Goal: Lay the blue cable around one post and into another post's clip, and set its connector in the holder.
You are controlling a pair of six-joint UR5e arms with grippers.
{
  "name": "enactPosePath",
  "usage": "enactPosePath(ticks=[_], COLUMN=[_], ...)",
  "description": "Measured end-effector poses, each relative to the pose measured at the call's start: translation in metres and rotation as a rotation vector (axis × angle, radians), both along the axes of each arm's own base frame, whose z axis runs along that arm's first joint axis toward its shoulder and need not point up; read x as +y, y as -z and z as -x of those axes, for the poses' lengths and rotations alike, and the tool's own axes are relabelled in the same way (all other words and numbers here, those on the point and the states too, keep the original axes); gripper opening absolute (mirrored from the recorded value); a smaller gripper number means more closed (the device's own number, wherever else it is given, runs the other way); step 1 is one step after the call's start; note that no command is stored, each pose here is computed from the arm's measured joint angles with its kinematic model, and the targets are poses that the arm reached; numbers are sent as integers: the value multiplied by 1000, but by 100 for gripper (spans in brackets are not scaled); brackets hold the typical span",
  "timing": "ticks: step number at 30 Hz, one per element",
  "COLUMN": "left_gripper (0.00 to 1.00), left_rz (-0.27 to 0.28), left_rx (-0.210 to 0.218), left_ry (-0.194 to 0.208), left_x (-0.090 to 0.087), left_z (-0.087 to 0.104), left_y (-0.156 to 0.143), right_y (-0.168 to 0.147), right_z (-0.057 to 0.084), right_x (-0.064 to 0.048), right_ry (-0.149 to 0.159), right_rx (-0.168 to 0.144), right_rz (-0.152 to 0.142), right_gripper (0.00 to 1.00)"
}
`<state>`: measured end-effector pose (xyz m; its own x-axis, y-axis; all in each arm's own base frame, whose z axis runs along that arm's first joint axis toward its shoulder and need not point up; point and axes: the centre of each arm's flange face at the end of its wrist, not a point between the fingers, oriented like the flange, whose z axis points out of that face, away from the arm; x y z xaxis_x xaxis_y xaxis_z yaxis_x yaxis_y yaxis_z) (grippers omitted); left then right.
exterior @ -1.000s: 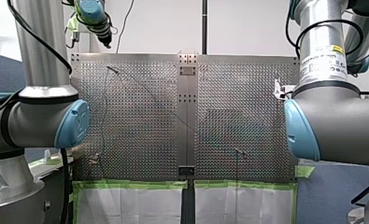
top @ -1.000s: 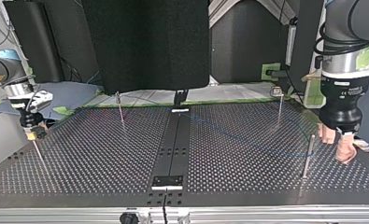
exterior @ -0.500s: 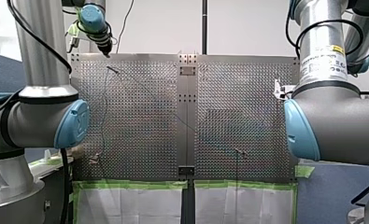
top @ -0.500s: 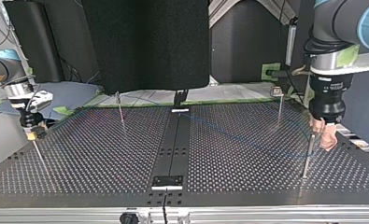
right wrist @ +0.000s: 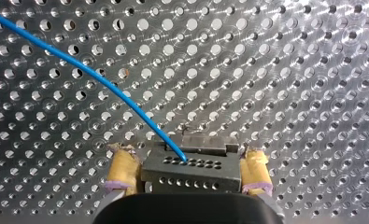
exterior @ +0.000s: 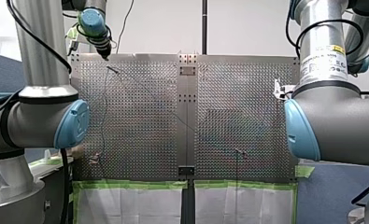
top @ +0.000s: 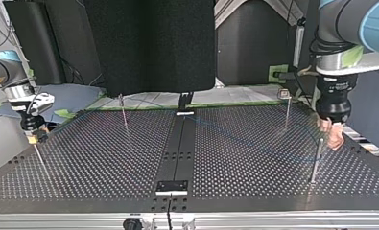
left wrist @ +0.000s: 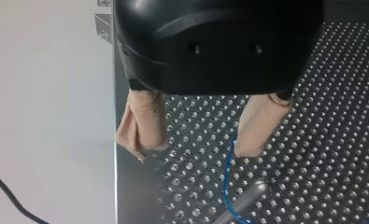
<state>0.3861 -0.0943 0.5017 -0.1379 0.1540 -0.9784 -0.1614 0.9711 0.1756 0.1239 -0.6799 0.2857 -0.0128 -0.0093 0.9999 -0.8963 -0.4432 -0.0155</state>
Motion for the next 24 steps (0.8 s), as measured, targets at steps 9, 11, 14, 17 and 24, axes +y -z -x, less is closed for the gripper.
enactPosePath(ticks=[9,11,14,17,24], left_gripper=[100,100,100,100,100], left_rz=[23,27,32,42,79], left_rx=[-8,-10,-12,-17,-48], left_ry=[-8,-10,-12,-19,-54], left_x=[2,2,3,5,14], left_z=[0,0,-1,-1,-4], left_y=[5,5,5,4,2], right_y=[1,0,0,0,0], right_z=[-1,-1,0,0,1], right_x=[1,1,1,1,0], right_ry=[0,0,1,0,1], right_rx=[5,6,6,6,6], right_rz=[-3,-2,-3,-3,-3], right_gripper=[99,99,99,99,99])
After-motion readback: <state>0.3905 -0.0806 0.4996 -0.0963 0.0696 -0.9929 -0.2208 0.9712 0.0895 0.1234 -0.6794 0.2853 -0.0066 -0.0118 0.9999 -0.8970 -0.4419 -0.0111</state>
